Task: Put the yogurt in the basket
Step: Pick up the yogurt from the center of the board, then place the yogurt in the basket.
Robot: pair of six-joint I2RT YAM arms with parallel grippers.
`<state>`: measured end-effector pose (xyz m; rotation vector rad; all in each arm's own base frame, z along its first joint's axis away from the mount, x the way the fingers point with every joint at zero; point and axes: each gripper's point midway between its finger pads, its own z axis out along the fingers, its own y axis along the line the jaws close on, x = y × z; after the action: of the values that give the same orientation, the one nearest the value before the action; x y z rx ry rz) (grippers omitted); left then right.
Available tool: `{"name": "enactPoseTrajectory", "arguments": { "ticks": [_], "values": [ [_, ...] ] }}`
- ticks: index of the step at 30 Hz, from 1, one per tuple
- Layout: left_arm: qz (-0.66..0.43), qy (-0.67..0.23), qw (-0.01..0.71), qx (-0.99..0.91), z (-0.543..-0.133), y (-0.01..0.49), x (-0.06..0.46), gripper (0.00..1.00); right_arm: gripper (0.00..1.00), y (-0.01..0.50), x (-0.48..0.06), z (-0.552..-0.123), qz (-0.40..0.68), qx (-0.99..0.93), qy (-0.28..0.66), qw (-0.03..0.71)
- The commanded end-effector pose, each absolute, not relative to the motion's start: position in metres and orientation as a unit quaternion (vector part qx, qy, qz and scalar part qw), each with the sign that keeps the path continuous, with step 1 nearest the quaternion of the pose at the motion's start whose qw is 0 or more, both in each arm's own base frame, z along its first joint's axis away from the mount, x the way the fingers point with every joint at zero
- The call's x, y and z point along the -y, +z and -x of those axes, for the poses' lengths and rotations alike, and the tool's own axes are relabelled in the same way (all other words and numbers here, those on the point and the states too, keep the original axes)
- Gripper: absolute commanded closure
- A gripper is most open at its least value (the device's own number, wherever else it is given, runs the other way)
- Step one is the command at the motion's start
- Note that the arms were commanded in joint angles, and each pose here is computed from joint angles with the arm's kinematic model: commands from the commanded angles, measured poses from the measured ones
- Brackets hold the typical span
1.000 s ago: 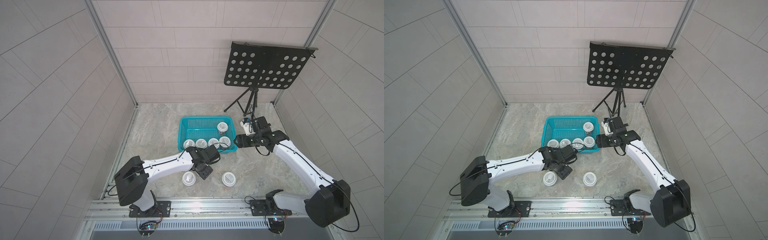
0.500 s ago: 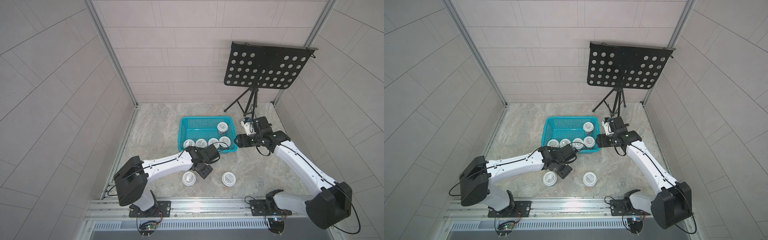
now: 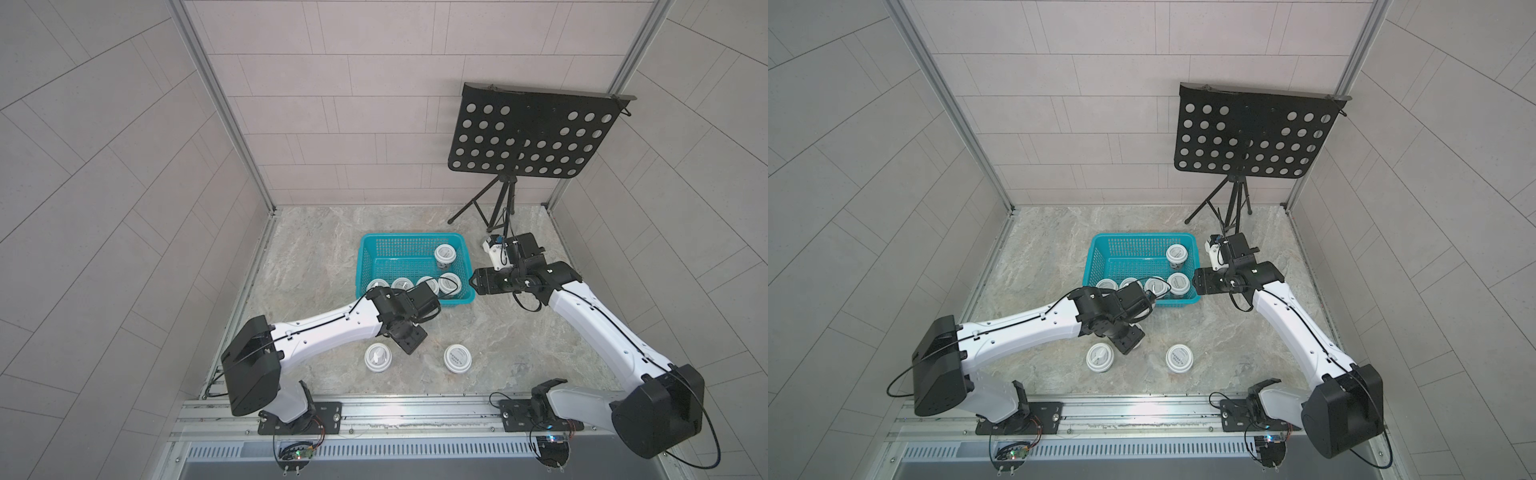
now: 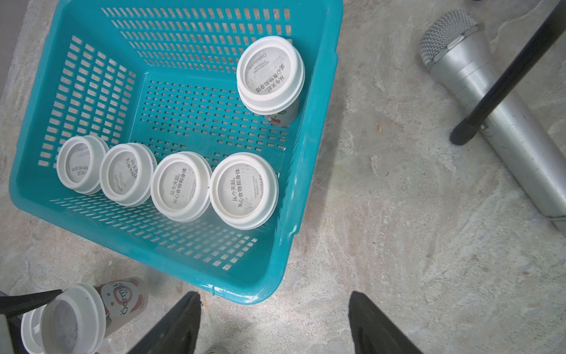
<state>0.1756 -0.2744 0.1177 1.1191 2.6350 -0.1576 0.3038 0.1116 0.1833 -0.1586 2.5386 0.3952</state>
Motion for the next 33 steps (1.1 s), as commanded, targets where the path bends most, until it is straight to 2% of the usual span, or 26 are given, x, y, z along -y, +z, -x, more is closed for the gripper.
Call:
{"name": "enactPoseTrajectory", "arguments": {
  "ticks": [1,19,33],
  "values": [
    [-0.392,-0.059,0.146,-0.906,-0.175,0.135,0.273,0.38,0.20,0.186,-0.109,-0.302,0.054,-0.945,0.147,0.289],
    [-0.350,-0.092,0.226,-0.905,-0.207,0.213,0.276,0.38,0.20,0.179,-0.106,-0.301,0.049,-0.947,0.145,0.283],
    [-0.202,-0.113,0.335,-0.913,-0.295,0.264,0.263,0.36,0.20,0.171,-0.105,-0.303,0.042,-0.948,0.147,0.280]
  ]
}}
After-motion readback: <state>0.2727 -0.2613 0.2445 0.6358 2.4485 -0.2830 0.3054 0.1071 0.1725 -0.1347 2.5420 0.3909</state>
